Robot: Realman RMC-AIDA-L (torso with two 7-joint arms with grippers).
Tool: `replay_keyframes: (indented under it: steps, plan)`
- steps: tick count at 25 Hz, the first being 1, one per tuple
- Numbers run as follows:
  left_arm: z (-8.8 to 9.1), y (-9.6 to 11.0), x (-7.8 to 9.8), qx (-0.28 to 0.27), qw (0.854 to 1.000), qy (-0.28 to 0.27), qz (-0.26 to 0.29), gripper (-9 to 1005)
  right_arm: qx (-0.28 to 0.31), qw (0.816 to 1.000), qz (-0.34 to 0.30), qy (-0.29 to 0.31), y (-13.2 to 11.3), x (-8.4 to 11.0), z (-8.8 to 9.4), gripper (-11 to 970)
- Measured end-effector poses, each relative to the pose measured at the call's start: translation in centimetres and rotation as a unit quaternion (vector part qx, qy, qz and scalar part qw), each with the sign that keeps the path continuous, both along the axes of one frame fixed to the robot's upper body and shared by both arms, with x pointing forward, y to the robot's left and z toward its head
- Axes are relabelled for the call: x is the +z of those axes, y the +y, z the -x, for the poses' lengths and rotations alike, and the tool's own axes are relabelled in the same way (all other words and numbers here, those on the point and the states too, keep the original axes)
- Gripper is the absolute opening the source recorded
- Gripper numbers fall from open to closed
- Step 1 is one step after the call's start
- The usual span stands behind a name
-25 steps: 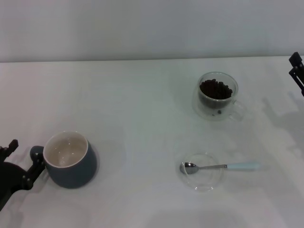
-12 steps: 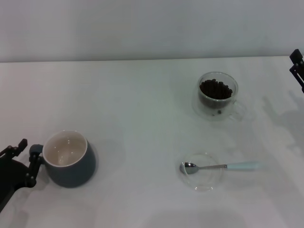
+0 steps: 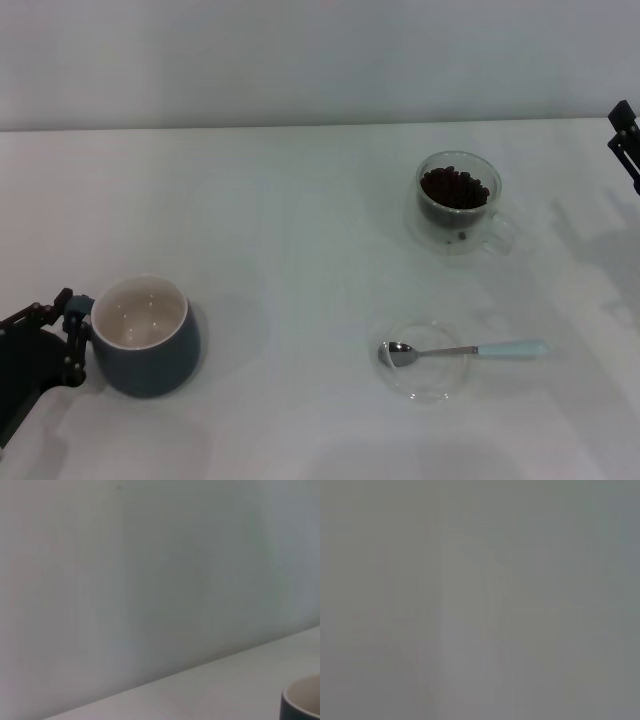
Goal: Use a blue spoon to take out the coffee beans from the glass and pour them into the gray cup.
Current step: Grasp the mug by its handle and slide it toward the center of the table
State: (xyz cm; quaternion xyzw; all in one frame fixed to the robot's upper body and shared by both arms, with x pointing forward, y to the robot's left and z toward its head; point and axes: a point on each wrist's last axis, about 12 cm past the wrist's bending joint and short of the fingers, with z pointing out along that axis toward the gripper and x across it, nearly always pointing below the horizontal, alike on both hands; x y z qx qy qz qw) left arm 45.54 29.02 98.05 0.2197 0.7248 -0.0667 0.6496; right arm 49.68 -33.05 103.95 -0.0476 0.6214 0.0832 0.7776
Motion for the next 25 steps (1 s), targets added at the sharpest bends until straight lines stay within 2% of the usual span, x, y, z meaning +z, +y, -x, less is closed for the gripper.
replay_keyframes:
  steps: [11,16,25]
  plan:
    - [-0.1,-0.8,0.1,-0.008,1.000,-0.002,0.012,123,0.001,1.000,0.000,0.000,0.0,0.0,0.0,844]
    - [-0.6,-1.6,0.4,-0.018,1.000,-0.009,0.020,124,0.002,1.000,0.001,0.001,0.1,0.0,0.0,844]
    - [-3.2,-4.1,1.0,-0.054,0.998,-0.001,0.018,123,0.004,1.000,0.001,0.001,0.1,0.0,0.0,844]
